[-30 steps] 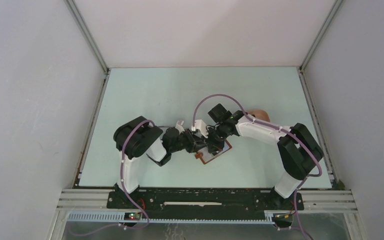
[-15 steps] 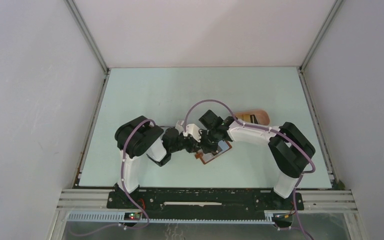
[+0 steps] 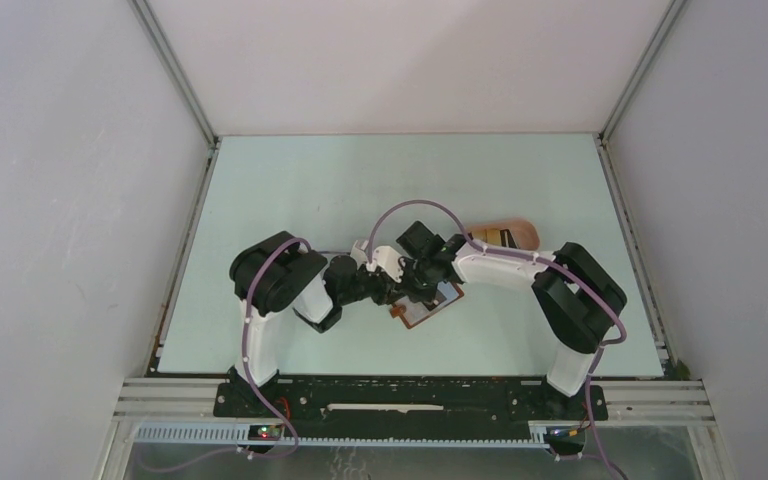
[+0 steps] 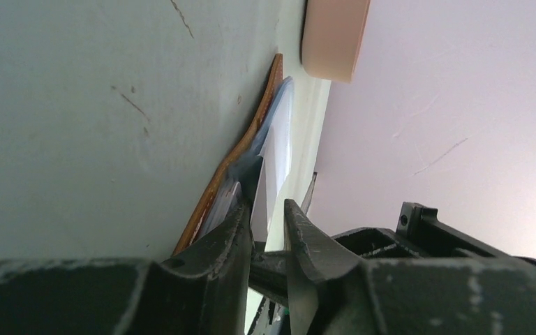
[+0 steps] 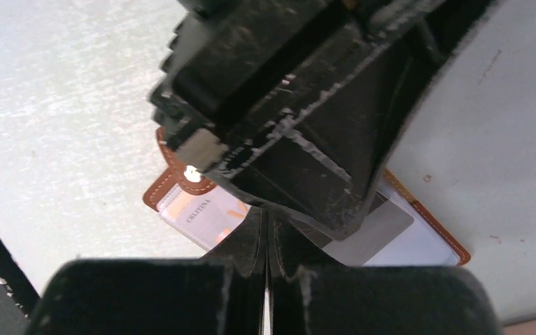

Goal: Put the credit cards into the card holder
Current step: Insert the credit card into the card holder, then turn over the card holder at the center of the board.

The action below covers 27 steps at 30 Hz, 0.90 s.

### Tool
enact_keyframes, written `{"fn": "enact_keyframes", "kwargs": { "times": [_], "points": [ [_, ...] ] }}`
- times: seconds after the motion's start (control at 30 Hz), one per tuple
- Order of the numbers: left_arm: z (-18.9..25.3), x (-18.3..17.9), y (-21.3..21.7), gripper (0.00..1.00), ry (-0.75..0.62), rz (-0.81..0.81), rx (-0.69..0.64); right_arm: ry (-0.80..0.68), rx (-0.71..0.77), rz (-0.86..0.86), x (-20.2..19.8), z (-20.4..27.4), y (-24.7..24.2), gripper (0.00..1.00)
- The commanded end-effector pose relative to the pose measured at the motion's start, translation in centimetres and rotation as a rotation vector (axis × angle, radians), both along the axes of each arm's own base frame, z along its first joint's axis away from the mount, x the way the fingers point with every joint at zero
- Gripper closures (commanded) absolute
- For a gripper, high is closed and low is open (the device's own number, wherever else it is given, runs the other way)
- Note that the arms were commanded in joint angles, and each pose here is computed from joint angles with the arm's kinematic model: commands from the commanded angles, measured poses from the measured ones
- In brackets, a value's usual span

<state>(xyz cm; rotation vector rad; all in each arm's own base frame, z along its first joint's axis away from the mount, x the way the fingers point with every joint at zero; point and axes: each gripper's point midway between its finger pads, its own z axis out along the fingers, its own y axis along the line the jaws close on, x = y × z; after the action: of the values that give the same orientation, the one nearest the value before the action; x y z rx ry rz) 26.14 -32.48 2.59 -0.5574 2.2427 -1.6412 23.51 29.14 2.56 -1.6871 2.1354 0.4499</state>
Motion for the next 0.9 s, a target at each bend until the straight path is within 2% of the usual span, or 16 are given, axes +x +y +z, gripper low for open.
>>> {"fn": "enact_keyframes", "kwargs": {
  "times": [0.0,0.43,0.67,0.87],
  "points": [
    [-3.5,-0.5,1.5,0.70,0.074,0.023,0.096,-0.089,-0.079,-0.096,3.0,-0.3,-2.7,1.00],
    [-3.6,-0.5,1.5,0.69,0.078,0.022,0.097,-0.101,-0.137,-0.187,5.2,-0.7,-5.9,1.00],
    [-3.0,-0.4,1.3,0.69,0.055,0.013,0.081,0.043,0.053,-0.158,3.7,2.7,-5.0,1.00],
    [-1.9,-0.3,1.5,0.69,0.003,0.009,0.080,0.152,0.175,-0.186,3.5,4.7,-5.9,0.89]
  ]
}}
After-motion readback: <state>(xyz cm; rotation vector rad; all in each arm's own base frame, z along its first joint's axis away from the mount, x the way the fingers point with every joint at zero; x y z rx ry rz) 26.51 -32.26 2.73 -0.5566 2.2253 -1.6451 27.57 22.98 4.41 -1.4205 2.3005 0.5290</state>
